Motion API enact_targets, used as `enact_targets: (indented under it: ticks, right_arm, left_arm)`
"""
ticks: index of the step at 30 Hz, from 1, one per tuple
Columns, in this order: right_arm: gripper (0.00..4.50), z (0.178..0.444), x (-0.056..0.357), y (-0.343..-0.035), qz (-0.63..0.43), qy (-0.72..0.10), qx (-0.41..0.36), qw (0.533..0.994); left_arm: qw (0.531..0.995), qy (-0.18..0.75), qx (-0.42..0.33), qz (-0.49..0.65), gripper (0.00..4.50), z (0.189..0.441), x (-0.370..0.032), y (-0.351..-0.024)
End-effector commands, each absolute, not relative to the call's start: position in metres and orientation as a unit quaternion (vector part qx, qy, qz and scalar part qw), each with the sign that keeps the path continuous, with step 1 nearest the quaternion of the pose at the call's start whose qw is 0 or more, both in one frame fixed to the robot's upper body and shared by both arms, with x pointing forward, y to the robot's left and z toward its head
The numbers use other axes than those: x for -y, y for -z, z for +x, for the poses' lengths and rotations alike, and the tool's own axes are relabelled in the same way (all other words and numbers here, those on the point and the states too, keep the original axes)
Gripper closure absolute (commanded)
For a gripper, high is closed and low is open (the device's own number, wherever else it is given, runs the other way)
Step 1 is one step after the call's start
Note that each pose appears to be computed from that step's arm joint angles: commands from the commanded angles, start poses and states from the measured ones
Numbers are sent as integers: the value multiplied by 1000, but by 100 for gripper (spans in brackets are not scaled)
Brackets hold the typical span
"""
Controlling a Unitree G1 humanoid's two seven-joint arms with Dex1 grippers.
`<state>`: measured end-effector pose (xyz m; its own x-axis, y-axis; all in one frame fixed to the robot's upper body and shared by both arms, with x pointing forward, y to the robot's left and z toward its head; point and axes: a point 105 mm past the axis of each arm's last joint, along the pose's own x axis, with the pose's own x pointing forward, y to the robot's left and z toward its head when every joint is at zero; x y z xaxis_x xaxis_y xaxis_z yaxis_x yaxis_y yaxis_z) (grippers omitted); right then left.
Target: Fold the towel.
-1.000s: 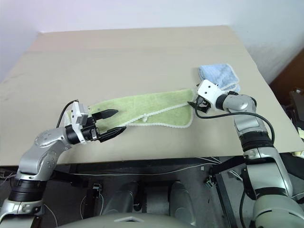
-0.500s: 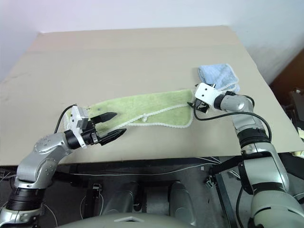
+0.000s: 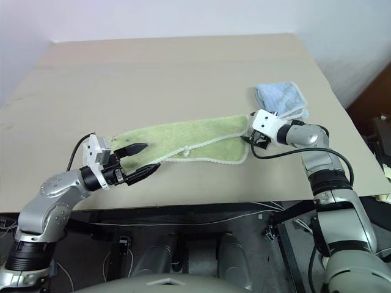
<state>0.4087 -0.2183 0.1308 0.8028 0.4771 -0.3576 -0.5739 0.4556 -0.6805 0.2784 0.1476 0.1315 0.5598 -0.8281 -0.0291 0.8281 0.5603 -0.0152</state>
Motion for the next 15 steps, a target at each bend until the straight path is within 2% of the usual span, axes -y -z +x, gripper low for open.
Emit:
enact_targets:
  ticks: [1,5,15]
  right_arm:
    - [29,420,221,-148,-433,-276,-33,857]
    - [29,426,216,-157,-420,-271,-16,866]
    - [29,418,193,-163,-408,-326,13,853]
  left_arm:
    - [879,477,2,16,0,276,-145,-139]
    - [879,476,1,15,0,276,-146,-138]
    - [883,469,1,18,0,271,-149,-137]
